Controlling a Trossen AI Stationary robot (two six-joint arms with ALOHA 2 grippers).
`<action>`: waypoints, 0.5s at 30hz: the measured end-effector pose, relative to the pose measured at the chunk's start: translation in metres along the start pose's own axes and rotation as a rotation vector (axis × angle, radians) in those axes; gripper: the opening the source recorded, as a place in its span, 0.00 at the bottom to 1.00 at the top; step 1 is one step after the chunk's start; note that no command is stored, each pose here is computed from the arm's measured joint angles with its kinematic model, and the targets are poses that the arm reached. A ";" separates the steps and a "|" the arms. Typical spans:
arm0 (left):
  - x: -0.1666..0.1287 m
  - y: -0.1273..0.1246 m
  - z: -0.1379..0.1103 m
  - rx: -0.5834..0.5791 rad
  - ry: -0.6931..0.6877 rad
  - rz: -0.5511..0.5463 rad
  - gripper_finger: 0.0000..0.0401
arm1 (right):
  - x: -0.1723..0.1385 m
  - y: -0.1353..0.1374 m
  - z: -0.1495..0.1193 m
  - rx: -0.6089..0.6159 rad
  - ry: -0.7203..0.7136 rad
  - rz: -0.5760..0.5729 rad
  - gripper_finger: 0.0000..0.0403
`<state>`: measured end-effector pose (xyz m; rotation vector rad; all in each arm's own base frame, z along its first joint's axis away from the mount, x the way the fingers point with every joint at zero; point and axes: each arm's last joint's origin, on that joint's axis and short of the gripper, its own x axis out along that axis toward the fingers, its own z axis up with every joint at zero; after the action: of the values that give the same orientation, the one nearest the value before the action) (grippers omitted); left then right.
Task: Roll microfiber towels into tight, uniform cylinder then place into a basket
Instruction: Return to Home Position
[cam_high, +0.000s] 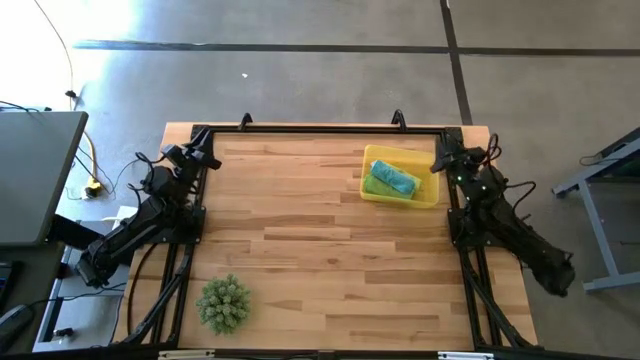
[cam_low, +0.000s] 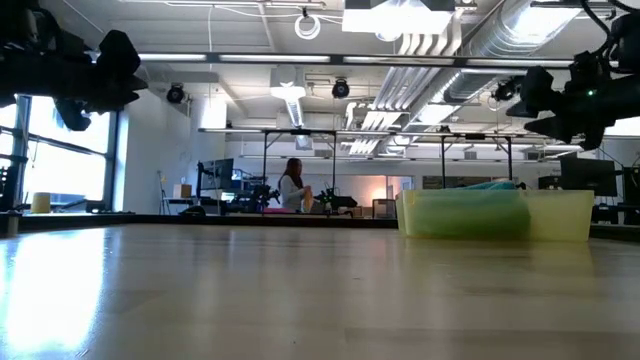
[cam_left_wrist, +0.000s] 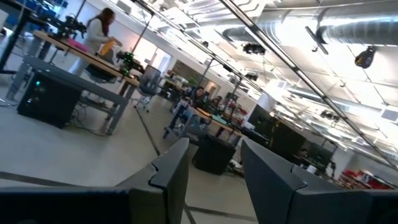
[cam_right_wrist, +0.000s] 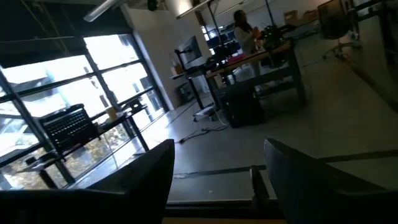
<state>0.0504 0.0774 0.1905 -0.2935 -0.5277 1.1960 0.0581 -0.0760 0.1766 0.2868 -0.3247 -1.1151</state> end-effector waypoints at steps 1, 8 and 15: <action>0.000 0.000 0.000 0.001 -0.003 0.005 0.34 | 0.001 -0.003 0.000 -0.006 -0.002 -0.029 0.59; 0.001 0.002 0.001 0.007 -0.014 0.025 0.34 | 0.003 -0.021 0.003 -0.036 -0.039 -0.220 0.59; 0.001 0.002 0.001 0.007 -0.015 0.025 0.34 | 0.002 -0.028 0.006 -0.043 -0.069 -0.295 0.59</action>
<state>0.0480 0.0789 0.1905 -0.2864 -0.5338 1.2252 0.0331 -0.0903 0.1719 0.2640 -0.3261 -1.4229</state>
